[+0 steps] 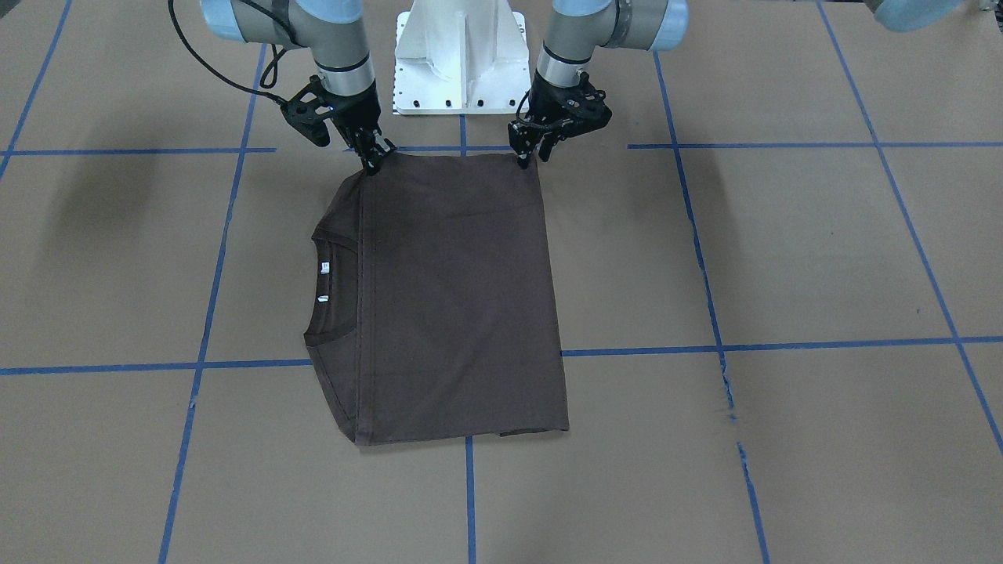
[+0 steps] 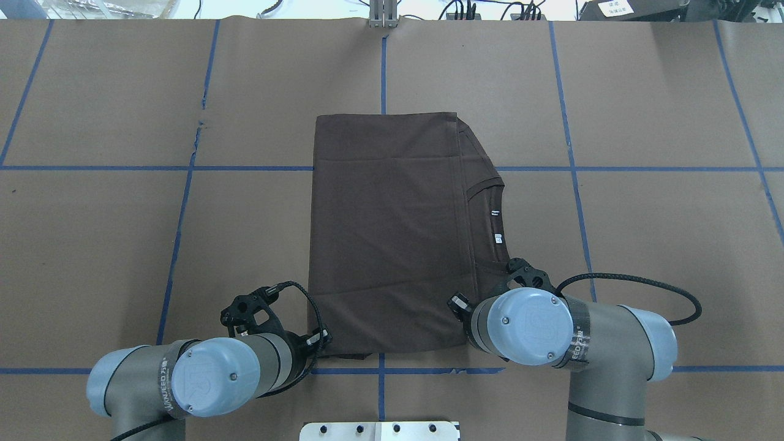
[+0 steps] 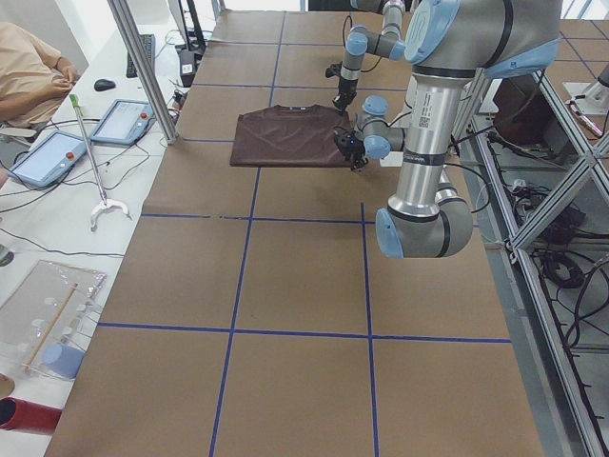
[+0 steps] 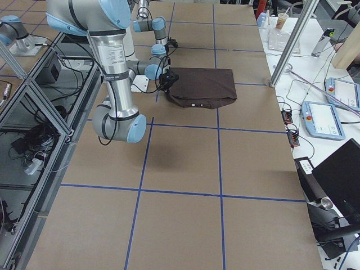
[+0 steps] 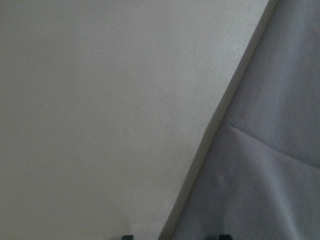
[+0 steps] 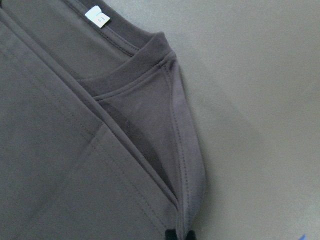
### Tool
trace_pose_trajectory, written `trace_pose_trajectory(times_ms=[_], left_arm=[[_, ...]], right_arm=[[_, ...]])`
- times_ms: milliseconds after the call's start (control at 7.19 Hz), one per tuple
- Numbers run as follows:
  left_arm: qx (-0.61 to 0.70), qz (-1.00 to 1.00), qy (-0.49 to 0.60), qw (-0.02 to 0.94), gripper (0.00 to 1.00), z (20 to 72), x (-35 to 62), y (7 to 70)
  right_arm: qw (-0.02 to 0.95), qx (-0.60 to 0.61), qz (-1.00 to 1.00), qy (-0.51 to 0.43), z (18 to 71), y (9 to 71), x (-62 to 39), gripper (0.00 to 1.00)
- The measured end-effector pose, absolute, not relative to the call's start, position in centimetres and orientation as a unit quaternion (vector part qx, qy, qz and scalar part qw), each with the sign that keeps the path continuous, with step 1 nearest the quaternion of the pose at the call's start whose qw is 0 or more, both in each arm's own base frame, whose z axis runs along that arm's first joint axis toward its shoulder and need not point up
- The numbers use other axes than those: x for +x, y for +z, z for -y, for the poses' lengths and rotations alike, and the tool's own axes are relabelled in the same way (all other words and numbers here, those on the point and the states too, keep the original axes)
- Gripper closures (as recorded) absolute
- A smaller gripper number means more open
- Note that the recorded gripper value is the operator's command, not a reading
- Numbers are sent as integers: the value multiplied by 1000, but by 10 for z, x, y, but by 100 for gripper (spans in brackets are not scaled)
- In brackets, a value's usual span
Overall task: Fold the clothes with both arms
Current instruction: 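Lower the left gripper to the other near corner of the shirt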
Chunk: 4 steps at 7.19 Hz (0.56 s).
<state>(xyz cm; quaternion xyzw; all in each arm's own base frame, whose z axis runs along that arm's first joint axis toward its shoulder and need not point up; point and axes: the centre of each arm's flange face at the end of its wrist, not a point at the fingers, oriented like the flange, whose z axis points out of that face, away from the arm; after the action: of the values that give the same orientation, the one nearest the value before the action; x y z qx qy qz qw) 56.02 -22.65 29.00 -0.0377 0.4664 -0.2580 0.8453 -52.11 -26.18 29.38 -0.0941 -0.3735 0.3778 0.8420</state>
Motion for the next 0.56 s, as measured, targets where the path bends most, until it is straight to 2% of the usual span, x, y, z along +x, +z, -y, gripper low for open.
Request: trace_pose_trajectory(times_ms=[139, 556], left_arm=[[-39, -468, -257, 845, 100, 225, 561, 288], [-41, -473, -254, 843, 100, 223, 560, 281]], right_arm=[[842, -94, 374, 378, 262, 293, -521, 100], [840, -95, 377, 378, 262, 291, -519, 100]])
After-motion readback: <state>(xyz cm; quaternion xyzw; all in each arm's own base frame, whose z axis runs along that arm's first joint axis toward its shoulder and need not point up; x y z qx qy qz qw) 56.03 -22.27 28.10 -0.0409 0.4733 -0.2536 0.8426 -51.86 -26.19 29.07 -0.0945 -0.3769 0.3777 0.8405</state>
